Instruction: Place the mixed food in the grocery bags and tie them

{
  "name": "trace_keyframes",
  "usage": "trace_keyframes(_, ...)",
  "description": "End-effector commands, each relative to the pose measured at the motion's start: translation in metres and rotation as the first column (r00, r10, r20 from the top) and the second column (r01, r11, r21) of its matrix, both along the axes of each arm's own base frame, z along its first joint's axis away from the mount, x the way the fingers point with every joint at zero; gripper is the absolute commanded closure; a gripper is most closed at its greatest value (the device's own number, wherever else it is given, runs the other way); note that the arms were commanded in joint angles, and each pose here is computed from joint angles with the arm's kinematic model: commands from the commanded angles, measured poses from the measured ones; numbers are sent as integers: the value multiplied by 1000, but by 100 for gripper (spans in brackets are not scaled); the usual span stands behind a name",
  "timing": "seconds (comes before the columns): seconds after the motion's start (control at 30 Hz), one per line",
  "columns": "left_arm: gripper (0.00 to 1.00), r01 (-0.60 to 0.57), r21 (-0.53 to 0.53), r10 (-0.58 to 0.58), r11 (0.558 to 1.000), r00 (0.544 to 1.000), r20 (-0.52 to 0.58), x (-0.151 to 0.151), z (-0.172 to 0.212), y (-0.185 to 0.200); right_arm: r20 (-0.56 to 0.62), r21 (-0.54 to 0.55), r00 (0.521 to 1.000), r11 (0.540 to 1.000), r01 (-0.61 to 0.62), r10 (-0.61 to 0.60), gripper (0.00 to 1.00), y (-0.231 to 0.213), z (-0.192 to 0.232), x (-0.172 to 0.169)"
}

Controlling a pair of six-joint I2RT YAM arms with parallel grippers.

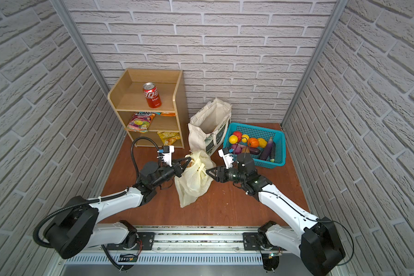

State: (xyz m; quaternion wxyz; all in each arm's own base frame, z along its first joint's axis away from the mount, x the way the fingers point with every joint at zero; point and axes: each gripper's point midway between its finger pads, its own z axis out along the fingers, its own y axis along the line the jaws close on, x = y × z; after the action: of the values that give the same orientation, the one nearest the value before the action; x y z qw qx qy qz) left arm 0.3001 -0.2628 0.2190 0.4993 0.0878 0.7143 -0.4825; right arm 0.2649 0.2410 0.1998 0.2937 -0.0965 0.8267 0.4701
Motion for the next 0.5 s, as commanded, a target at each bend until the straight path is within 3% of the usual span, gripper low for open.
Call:
trace_keyframes(0.0, 100, 19, -4, -19, 1000, 999, 49, 2, 11, -5, 92, 45, 996, 999, -7, 3, 76, 16, 28, 14)
trace_keyframes(0.07, 100, 24, -3, -24, 1000, 999, 46, 2, 11, -6, 99, 55, 995, 998, -24, 19, 85, 25, 34, 16)
trace_keyframes(0.2, 100, 28, -6, -27, 1000, 999, 47, 4, 12, -6, 140, 53, 988, 996, -69, 61, 84, 38, 54, 15)
trace_keyframes(0.47, 100, 28, -21, -27, 999, 998, 50, 8, 14, 1, 150, -172, 986, 981, 94, -68, 69, -7, 44, 16)
